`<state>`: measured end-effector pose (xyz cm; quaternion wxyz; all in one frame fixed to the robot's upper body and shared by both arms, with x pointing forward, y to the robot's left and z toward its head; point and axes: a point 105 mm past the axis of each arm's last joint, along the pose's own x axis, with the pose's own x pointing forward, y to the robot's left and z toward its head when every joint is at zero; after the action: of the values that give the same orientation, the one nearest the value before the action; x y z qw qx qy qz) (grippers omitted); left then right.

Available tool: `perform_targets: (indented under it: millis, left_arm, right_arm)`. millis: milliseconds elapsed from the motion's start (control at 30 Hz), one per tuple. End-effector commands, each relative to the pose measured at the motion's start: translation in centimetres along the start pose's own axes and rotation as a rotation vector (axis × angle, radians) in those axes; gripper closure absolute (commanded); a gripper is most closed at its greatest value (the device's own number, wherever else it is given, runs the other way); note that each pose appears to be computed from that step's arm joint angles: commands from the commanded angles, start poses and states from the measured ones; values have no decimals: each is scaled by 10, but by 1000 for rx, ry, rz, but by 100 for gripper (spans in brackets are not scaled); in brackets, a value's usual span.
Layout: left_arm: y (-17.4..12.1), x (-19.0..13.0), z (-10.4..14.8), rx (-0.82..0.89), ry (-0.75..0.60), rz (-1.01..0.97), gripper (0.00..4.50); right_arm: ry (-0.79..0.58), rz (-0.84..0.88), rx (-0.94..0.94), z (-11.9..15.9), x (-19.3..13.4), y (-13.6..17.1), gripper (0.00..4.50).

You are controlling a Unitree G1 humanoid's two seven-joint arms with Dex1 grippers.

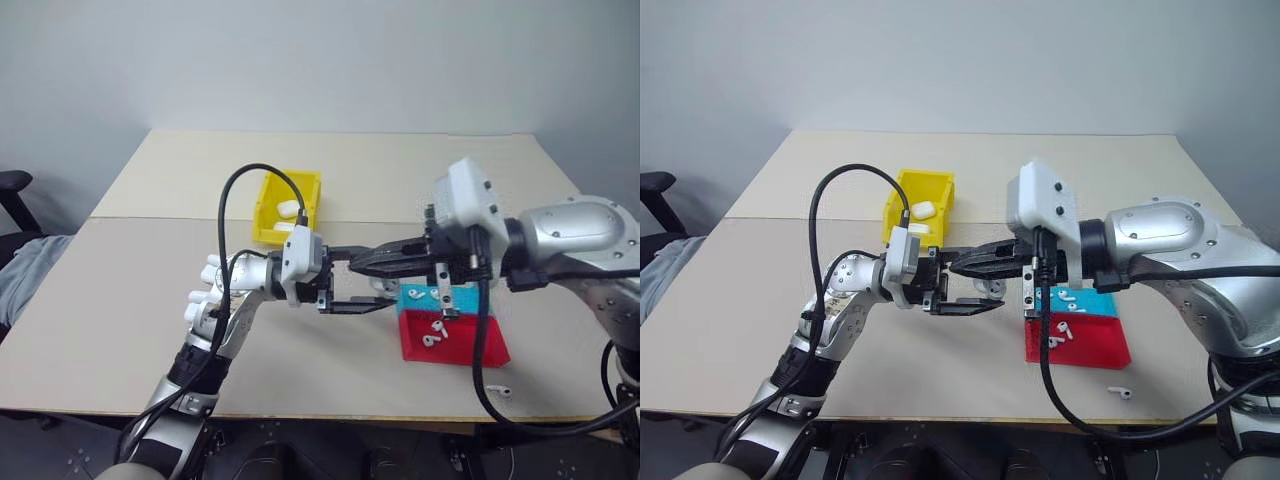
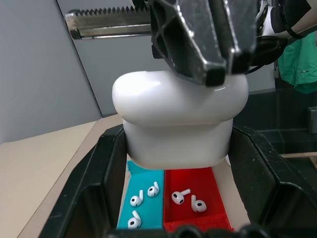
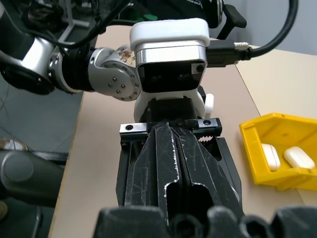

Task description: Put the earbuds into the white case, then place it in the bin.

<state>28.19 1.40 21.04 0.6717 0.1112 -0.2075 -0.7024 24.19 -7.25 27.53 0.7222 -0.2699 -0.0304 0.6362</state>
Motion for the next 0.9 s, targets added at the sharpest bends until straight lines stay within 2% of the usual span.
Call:
perform_targets:
  millis: [33, 233, 433, 600, 700, 800, 900]
  left_arm:
    - [1, 0, 13, 58, -35, -3, 172]
    - [1, -1, 16, 60, -41, 10, 172]
    - [4, -3, 15, 63, -46, 27, 172]
    - [7, -5, 17, 70, -44, 36, 172]
    - [8, -7, 15, 70, -22, 38, 172]
    - [7, -8, 12, 63, -9, 29, 172]
    - [4, -5, 9, 68, -1, 12, 172]
  right_arm:
    - [37, -11, -67, -1, -4, 0, 445]
    - [120, -29, -80, -16, -20, 0, 445]
    - [22, -74, -75, 5, -30, -9, 445]
    - [93, -86, -106, -5, -32, -13, 445]
    - [41, -110, -102, 3, -31, -17, 445]
    - [-46, -91, -127, 23, -28, -16, 445]
    - [-53, -68, -140, 26, -22, -14, 445]
